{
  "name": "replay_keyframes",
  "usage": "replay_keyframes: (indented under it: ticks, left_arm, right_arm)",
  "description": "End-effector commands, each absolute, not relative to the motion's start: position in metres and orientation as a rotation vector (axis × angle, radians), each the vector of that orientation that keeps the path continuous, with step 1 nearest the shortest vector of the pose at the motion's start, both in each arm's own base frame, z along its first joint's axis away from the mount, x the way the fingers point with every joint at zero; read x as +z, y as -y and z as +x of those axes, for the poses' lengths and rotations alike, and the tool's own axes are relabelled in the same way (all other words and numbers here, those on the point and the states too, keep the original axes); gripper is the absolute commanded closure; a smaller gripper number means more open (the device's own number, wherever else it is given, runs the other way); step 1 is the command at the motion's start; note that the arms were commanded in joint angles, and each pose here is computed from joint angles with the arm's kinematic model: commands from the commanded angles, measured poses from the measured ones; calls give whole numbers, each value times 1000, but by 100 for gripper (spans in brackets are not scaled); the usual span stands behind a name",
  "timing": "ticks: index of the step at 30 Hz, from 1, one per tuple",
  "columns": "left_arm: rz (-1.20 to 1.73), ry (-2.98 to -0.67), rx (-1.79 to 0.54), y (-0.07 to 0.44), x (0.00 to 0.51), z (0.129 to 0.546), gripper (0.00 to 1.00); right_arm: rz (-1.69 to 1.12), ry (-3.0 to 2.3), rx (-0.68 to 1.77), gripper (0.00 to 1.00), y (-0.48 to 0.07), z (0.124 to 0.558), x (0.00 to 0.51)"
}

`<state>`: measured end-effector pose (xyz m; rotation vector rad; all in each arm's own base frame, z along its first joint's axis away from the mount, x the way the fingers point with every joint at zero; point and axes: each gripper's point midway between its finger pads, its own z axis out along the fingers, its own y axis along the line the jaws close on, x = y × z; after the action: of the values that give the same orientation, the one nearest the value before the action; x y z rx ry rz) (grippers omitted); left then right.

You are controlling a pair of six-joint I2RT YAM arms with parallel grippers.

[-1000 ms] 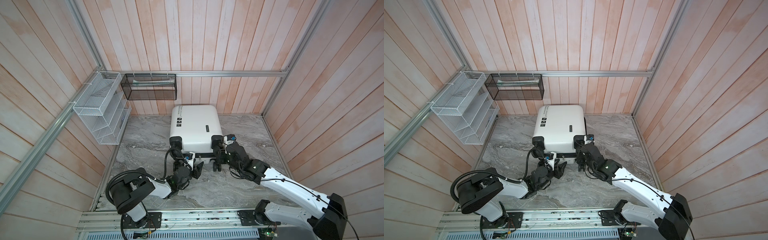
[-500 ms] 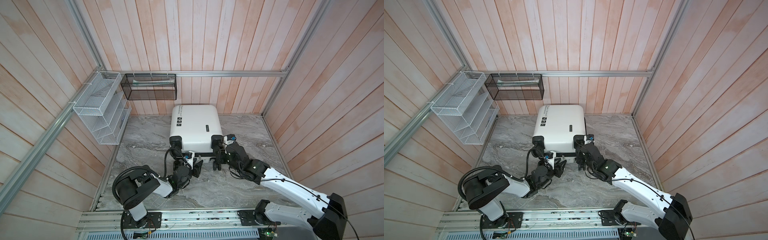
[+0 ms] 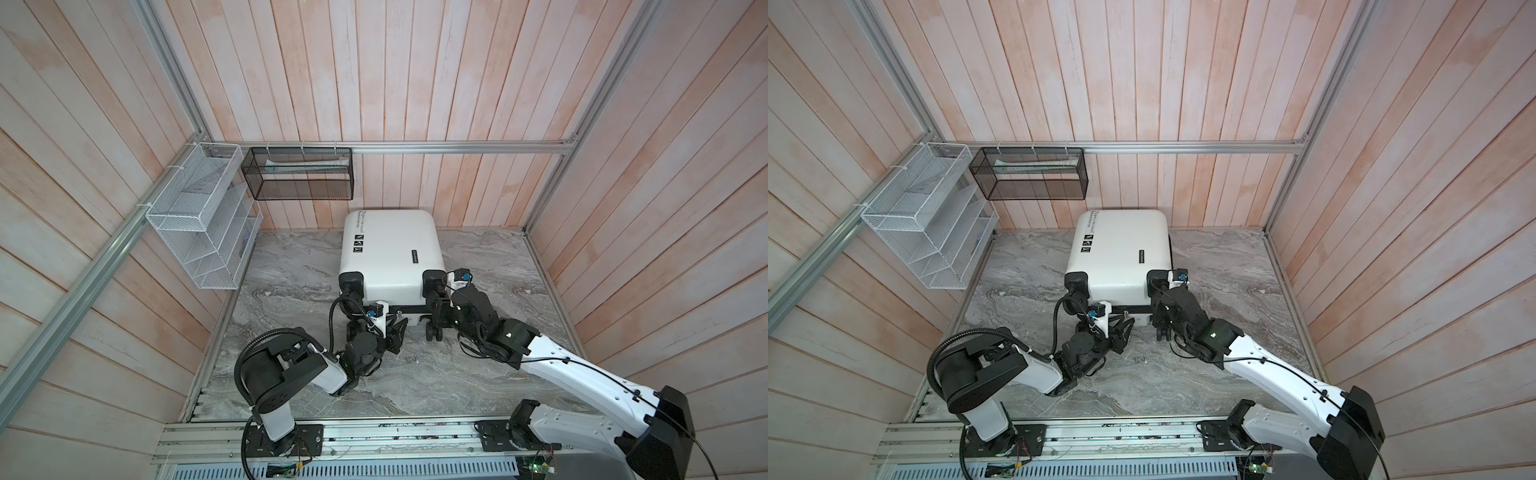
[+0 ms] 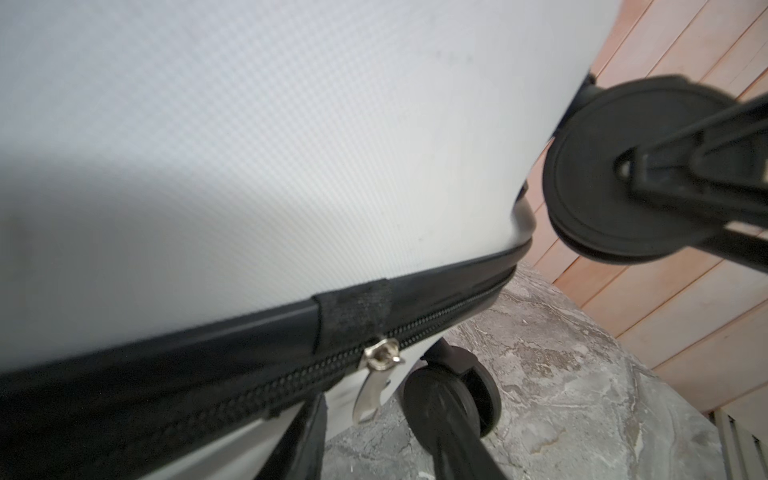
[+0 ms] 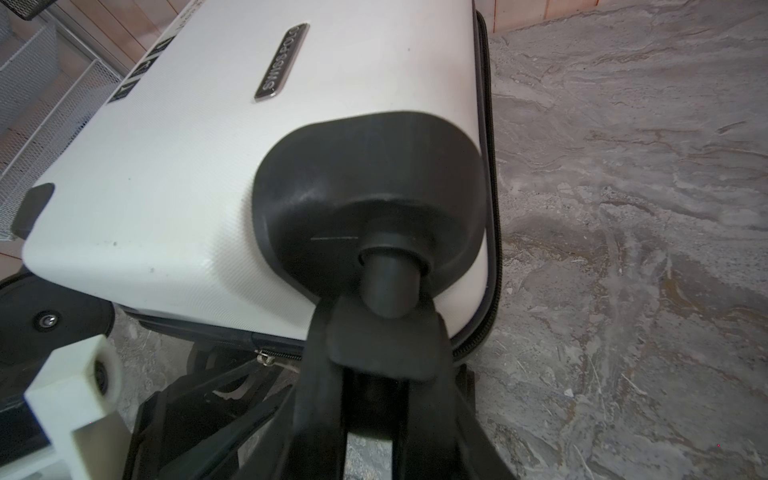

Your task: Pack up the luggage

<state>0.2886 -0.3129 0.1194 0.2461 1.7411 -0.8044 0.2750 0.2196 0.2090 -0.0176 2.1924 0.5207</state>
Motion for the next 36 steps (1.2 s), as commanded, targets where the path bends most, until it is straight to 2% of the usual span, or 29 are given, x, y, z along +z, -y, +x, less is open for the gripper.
replay_keyframes:
  ticks: [1, 12, 18, 28, 36]
  left_arm:
    - [145, -1671, -804, 310, 137, 309, 59]
    - [86, -1665, -789, 307, 140, 315, 76]
    - [58, -1700, -768, 302, 134, 315, 100]
    - [84, -1741, -763, 306, 135, 304, 100]
    - [300, -1754, -744, 348, 140, 287, 100]
  right_arm:
    - [-126, -2123, 654, 100, -247, 267, 240]
    - [-131, -2125, 649, 100, -246, 266, 236]
    - [-136, -2124, 656, 100, -247, 266, 234]
    - [-141, -2122, 665, 100, -249, 266, 235]
    - [-156, -2115, 699, 100, -256, 265, 239]
